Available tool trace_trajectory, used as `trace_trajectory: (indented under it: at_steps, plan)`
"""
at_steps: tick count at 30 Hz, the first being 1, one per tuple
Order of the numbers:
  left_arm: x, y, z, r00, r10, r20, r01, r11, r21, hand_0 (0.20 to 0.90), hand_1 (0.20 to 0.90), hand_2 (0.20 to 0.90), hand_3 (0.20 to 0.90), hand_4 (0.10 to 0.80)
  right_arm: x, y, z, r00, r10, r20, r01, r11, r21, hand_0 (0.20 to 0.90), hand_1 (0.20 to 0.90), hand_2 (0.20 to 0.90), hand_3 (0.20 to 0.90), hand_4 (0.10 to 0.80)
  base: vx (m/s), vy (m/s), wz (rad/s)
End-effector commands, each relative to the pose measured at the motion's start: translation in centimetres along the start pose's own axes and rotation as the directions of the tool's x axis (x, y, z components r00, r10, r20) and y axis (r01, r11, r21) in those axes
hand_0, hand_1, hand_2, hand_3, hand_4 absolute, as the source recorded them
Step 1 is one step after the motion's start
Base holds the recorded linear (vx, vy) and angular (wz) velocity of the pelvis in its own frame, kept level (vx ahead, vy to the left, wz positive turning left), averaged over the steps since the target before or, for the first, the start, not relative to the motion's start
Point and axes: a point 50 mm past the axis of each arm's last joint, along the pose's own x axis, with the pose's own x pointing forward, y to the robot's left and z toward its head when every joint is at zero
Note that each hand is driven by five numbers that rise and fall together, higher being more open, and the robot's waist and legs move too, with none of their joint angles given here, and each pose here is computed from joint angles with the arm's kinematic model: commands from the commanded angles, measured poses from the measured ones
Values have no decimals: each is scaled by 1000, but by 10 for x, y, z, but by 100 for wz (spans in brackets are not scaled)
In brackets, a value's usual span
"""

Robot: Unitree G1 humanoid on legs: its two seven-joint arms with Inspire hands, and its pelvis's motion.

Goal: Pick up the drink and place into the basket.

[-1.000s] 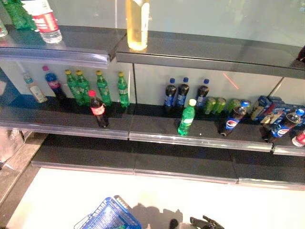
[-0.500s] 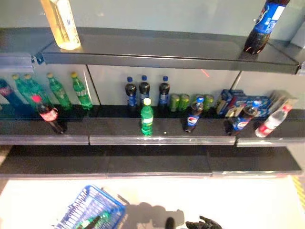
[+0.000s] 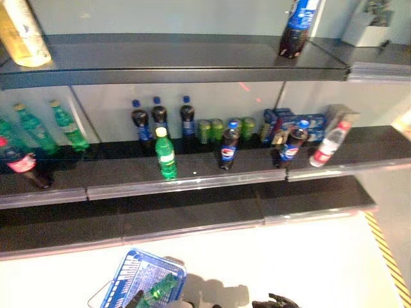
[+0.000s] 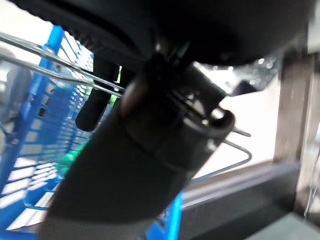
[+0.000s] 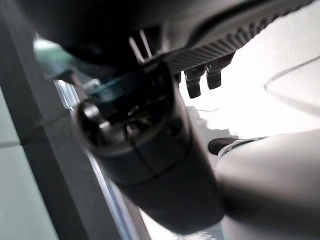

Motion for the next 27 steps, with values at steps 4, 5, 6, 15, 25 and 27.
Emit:
trace_trajectory:
  at_steps: [4, 5, 6, 15, 25, 27]
  plan:
    - [1, 36, 27, 983, 136, 122, -123, 987, -108, 300, 300, 300, 200, 100, 0, 13, -7, 999, 30, -20, -30, 999, -35, 900, 900, 900, 900, 800, 373, -149, -22]
    - [2, 39, 31, 981, 145, 126, -131, 985, -112, 300, 300, 300, 200, 100, 0, 15, -7, 999, 38, -19, -39, 999, -31, 900, 900, 900, 900, 800, 371, -145, -28]
    - [3, 41, 38, 980, 144, 136, -130, 985, -112, 300, 300, 300, 200, 100, 0, 17, -6, 999, 50, -11, -50, 998, -38, 900, 900, 900, 900, 800, 324, -130, -36]
    - [4, 0, 49, 984, 10, 177, 3, 997, -77, 300, 300, 300, 200, 100, 1, 18, 4, 998, 28, 59, -29, 1000, 11, 900, 900, 900, 900, 800, 216, -205, 11]
    - [3, -4, 45, 984, 7, 178, 9, 996, -88, 300, 300, 300, 200, 100, 0, 16, 10, 998, 46, 53, -42, 996, -79, 900, 900, 900, 900, 800, 116, -497, 49]
    - [2, -5, 42, 985, 5, 173, 9, 997, -79, 300, 300, 300, 200, 100, 0, 13, 12, 997, 50, 62, -44, 995, -91, 900, 900, 900, 900, 800, -6, -548, 24]
